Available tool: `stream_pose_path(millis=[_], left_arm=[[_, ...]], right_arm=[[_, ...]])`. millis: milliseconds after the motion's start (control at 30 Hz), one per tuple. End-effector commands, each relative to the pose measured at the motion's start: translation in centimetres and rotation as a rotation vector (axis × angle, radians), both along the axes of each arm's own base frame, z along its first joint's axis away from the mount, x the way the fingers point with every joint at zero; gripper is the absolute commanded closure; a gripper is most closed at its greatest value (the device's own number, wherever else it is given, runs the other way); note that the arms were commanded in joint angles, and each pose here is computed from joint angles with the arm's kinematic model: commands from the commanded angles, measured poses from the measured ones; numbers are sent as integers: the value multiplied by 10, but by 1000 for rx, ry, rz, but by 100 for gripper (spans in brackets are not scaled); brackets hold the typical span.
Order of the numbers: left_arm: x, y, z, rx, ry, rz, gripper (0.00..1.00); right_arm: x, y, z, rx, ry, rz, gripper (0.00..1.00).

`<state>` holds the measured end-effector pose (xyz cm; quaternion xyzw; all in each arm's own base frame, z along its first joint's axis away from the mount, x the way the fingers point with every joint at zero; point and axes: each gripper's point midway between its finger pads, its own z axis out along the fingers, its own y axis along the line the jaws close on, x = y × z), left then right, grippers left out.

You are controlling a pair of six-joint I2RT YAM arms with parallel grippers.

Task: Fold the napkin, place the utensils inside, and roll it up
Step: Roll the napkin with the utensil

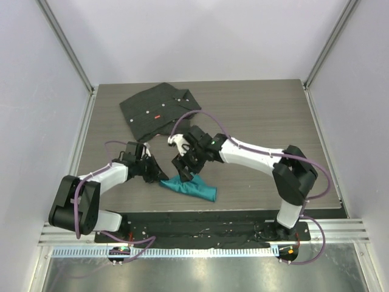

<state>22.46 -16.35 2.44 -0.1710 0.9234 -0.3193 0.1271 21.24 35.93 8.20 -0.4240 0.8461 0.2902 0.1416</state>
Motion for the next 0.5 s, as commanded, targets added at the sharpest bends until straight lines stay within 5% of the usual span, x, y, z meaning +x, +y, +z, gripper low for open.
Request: stream_pose_path(millis=[0, 467], left_arm=[[-2, 4, -1, 53, 48, -32, 100], [1, 0, -5, 49, 89, -58, 100]], right_arm=[[6, 12, 11, -51, -349, 40, 31], [-16, 23, -20, -209, -614, 142, 32]])
